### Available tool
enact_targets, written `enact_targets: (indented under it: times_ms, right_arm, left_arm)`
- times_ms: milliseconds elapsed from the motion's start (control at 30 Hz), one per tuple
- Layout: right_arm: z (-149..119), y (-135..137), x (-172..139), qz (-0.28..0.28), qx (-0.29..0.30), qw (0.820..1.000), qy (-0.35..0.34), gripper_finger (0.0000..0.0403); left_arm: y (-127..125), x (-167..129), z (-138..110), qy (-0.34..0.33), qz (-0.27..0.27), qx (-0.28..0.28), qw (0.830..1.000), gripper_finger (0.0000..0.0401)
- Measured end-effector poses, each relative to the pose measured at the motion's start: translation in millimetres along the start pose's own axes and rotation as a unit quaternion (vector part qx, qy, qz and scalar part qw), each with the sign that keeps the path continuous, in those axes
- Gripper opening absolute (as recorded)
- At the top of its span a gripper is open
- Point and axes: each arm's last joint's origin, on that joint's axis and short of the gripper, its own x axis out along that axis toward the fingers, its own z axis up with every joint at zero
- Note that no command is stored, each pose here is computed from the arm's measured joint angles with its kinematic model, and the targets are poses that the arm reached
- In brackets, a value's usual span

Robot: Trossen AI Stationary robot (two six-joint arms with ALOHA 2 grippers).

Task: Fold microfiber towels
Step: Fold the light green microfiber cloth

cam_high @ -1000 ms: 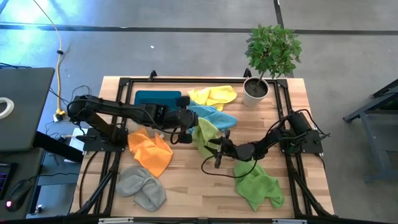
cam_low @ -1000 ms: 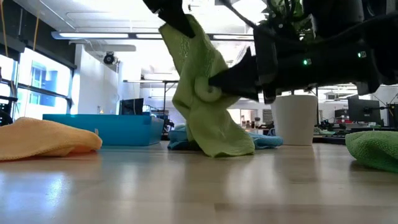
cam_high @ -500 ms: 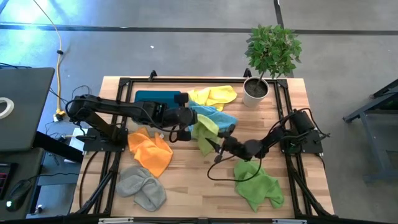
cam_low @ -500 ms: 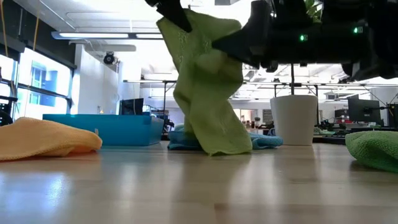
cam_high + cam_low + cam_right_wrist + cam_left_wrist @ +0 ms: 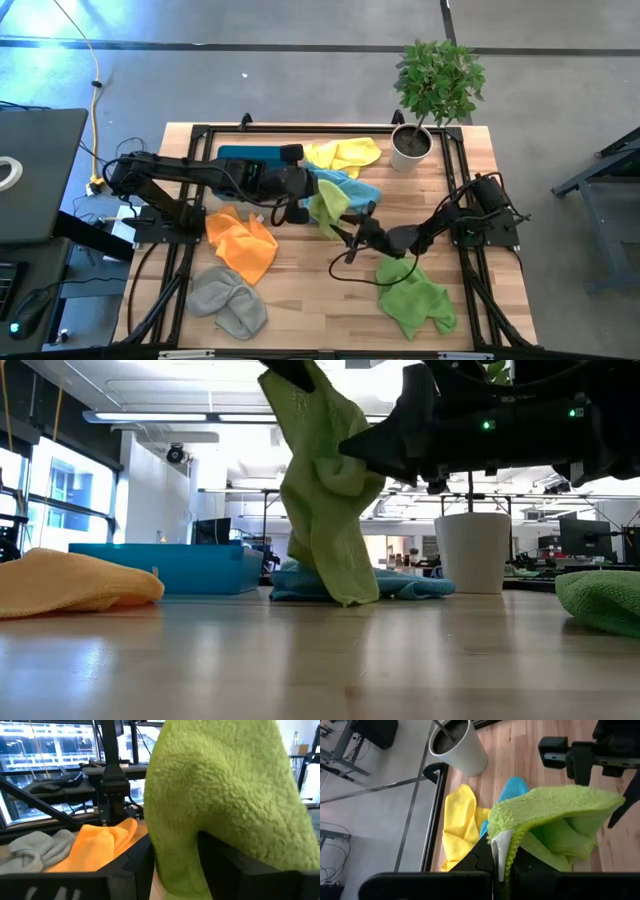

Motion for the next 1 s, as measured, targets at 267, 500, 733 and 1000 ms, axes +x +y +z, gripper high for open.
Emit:
enact_targets:
  times_ms: [267,500,733,1000]
  right_arm:
    - [-7.2,-0.3,-0.3,-0.003,0.012,0.999,0.029,0.0142]
    - [-8.8,-2.1,-0.4,-0.033,0.000,0.999,0.035,0.0142]
    - [-9.0,-3.1,-0.5,-0.048,-0.010,0.998,0.035,0.0121]
    - [-9.5,1.5,-0.4,0.032,0.001,0.999,0.041,0.0071]
  left_arm:
    - [4.6,-5.8,6.1,-0.013,0.003,0.000,1.000,0.0000]
    - [4.5,-5.8,6.1,-0.013,0.003,0.000,1.000,0.0000]
    - [4.6,-5.8,6.0,-0.013,0.004,0.000,1.000,0.0000]
    - [4.6,-5.8,6.0,-0.013,0.005,0.009,1.000,0.0000]
